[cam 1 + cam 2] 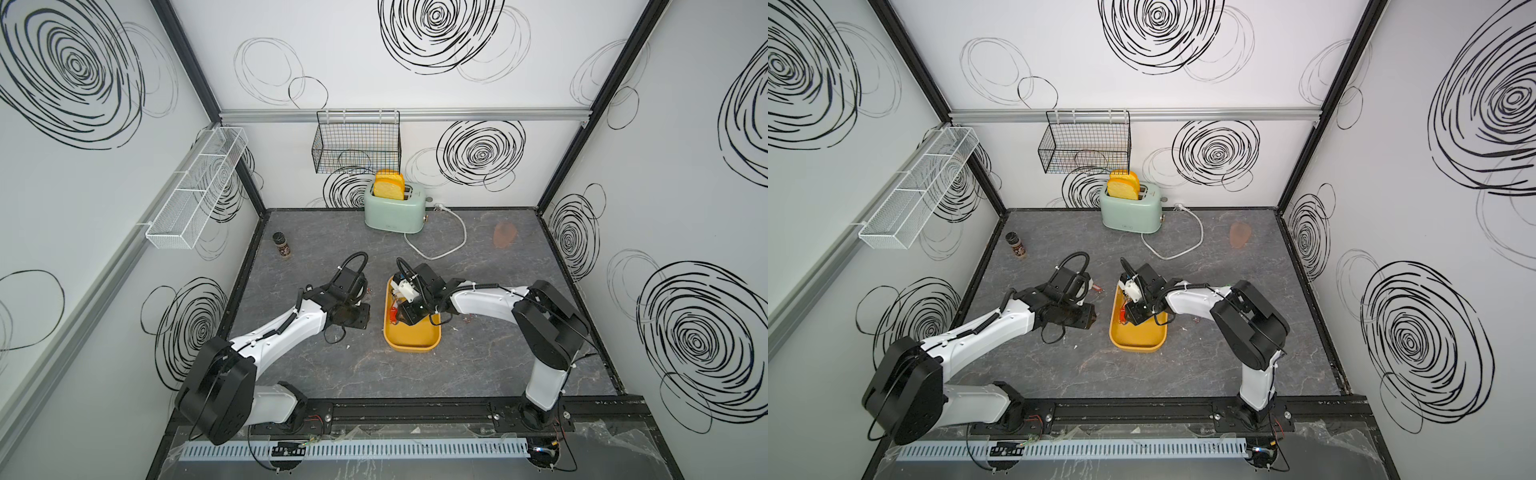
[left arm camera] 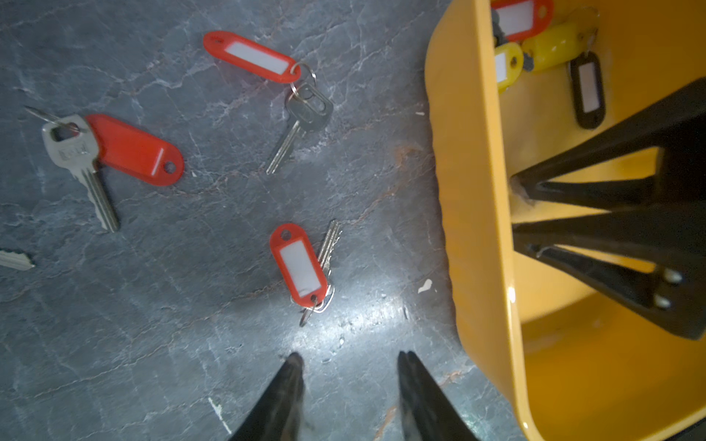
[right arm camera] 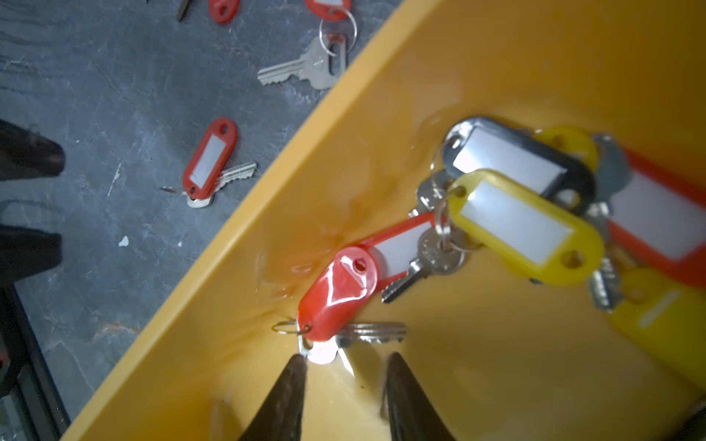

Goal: Take the keys out of the storage box
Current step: Pick up the key from the storage box.

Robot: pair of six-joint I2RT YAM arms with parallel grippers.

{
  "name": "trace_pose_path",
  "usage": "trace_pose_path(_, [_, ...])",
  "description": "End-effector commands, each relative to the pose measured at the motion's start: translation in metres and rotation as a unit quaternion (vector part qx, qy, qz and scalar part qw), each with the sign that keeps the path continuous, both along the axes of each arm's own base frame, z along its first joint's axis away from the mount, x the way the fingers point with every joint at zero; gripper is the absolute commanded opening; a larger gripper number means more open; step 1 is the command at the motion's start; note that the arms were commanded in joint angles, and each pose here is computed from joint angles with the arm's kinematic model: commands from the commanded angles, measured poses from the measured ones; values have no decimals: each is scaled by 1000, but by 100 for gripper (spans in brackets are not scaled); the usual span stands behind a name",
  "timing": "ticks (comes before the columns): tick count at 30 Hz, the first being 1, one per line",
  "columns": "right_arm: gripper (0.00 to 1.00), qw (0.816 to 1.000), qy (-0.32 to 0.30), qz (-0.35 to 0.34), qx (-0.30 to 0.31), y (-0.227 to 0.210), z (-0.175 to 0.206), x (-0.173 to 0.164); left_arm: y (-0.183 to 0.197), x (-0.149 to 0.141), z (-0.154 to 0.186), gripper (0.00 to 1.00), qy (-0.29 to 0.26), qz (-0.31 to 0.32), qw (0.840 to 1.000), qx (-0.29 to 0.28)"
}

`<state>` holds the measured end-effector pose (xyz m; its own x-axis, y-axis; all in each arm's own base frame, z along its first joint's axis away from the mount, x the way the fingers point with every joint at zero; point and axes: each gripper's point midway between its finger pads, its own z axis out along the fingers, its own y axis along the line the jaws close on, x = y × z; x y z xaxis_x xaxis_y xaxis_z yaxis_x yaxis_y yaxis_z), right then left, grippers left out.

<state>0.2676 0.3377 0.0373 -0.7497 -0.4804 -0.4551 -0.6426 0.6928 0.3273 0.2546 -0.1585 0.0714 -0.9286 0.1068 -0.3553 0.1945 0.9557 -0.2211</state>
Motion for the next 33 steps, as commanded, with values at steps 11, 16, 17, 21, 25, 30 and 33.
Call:
trace_pose_path(11, [34, 996, -59, -60, -7, 3, 11, 63, 4, 0, -1, 45, -4, 10, 1000, -6])
trace_pose_path(16, [33, 997, -55, -58, -8, 7, 8, 73, 4, -1, -1, 45, -4, 11, 1000, -8])
trace_pose_path(17, [33, 997, -54, -57, -9, 8, 6, 73, 4, -1, -1, 45, -4, 12, 1000, -8])
trace_pose_path(21, [33, 998, -48, -50, -10, 9, 2, 70, 4, 0, -1, 45, -4, 11, 1000, -7])
trace_pose_path(25, [33, 998, -46, -43, -9, 12, 1, 67, 5, 1, -1, 45, -3, 11, 1000, -8])
trace_pose_path(30, [34, 998, -44, -37, -15, 12, -2, 63, 6, 1, -3, 45, -1, 13, 1000, -9])
trace_pose_path(33, [33, 998, -44, -34, -21, 13, -6, 61, 6, 1, -4, 45, 0, 13, 1000, -8])
